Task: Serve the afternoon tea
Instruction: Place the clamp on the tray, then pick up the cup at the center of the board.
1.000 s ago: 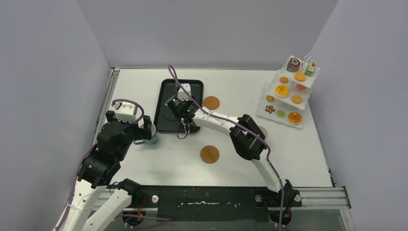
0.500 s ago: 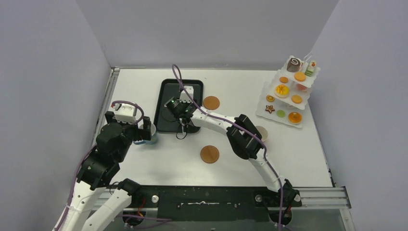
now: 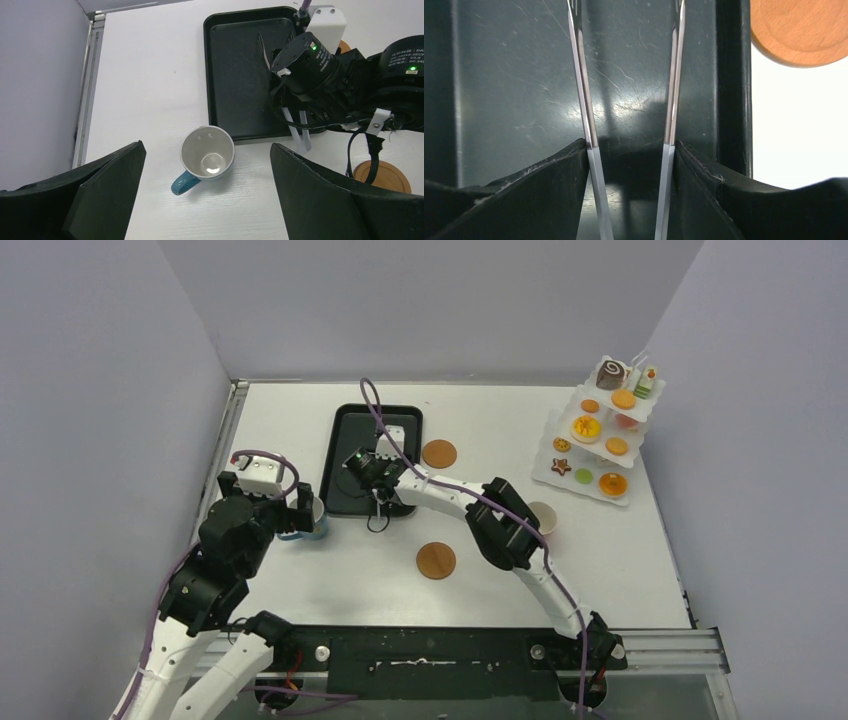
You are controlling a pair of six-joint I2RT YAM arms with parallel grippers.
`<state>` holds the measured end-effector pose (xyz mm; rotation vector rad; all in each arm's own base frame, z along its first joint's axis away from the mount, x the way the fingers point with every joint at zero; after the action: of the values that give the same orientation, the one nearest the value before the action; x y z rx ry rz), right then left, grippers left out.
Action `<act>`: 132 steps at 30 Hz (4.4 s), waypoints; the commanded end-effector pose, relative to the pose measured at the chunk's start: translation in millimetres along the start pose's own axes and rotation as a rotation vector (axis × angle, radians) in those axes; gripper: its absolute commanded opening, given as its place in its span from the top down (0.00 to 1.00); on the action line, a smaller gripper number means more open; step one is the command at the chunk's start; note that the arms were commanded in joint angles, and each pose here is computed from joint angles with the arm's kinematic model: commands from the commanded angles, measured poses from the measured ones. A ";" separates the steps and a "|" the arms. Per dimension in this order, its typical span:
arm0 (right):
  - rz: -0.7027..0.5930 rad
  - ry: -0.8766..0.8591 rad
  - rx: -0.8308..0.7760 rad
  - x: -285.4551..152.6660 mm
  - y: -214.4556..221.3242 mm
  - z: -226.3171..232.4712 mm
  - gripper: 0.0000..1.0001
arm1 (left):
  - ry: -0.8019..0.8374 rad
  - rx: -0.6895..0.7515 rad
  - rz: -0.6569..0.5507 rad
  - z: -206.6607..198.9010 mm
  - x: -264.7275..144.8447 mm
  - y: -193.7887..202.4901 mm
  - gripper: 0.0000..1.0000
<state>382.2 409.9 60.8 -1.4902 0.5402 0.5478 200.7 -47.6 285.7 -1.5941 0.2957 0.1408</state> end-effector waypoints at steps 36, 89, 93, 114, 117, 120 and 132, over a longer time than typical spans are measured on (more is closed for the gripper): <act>-0.006 0.094 -0.042 -215.6 -33.9 -207.8 0.00 | 0.006 0.051 -0.015 -7.1 8.9 -4.6 0.05; 0.177 0.292 0.031 -136.0 89.7 -313.5 0.63 | 0.178 0.025 0.008 -35.5 10.7 -2.4 0.03; 0.178 0.294 -0.003 -134.7 87.4 -313.5 0.71 | 0.181 0.026 0.011 -36.2 11.3 -2.0 0.03; 0.053 0.091 -0.051 -153.5 46.2 -292.7 1.00 | 0.174 0.031 0.011 -34.9 11.7 -1.4 0.03; 0.014 0.011 -0.036 -154.8 35.8 -280.3 1.00 | 0.173 0.032 0.012 -34.7 11.9 -1.1 0.03; -0.013 -0.061 -0.028 -152.9 25.0 -265.4 1.00 | 0.174 0.033 0.011 -34.8 11.6 -1.3 0.03; -0.106 -0.182 -0.053 -118.2 -37.3 -205.1 1.00 | 0.176 0.031 0.004 -34.2 9.7 -1.6 0.03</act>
<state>262.1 166.7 110.3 -1.5451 0.5335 0.7403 204.6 -78.7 269.5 -1.5412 0.4754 0.0681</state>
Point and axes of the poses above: each gripper's point midway between its finger pads, its own x axis out along the fingers, its own z axis along the line the jaws close on, y = z × x, the point moved 3 cm from there along -x, back along the fingers, and after that the axes turned 6 degrees about -x, right-handed, at the moved point
